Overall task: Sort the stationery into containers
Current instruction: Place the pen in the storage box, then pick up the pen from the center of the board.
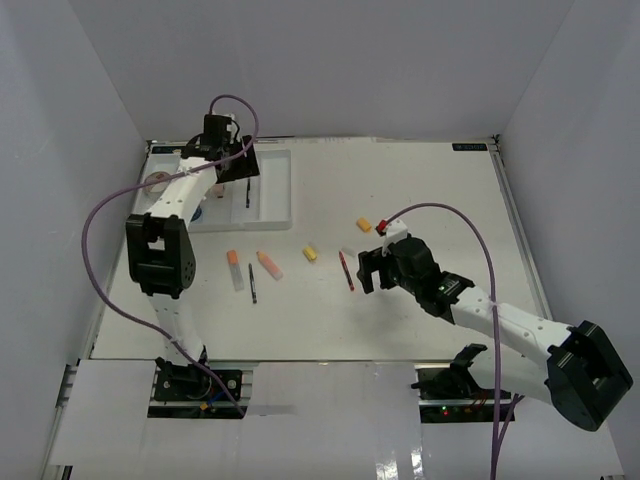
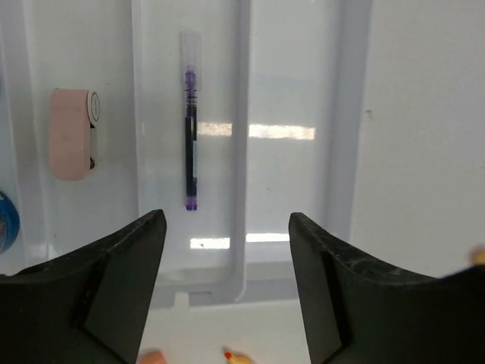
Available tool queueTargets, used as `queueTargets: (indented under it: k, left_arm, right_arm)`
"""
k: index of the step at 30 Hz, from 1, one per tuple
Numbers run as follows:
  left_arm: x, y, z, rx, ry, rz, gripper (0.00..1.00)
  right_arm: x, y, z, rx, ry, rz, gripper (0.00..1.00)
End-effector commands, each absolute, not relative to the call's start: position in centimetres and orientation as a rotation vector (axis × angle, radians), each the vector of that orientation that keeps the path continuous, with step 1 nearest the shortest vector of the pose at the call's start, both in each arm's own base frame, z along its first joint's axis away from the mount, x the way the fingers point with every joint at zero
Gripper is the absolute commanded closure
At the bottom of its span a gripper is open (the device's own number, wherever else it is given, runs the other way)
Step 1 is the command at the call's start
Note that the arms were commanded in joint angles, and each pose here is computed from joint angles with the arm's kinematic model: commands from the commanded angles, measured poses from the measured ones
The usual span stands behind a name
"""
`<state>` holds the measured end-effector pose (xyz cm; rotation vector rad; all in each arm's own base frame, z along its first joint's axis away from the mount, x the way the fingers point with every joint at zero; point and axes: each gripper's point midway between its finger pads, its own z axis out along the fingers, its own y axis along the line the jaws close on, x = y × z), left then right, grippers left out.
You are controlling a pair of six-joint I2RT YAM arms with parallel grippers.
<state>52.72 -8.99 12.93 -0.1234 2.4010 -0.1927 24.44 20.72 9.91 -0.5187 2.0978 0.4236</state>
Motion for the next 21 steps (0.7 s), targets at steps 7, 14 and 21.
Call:
queueTargets:
  k: [7,14,21]
  left_arm:
    - [41.6,-9.0,28.6,-0.19,2.078,-0.395,0.06]
    - [35.3,-7.4,23.3,-0.226,2.039,-0.368,0.02]
    - [32.6,-8.6,20.1,-0.193,2.064,-0.463,0.02]
  right_arm:
    - [25.8,22.9,8.7,-0.601,2.235,0.344,0.05]
    - [25.7,25.0,5.9,-0.639,2.34,0.285,0.17]
    - [26.0,25.7,3.6,-0.649,2.389,0.199,0.33]
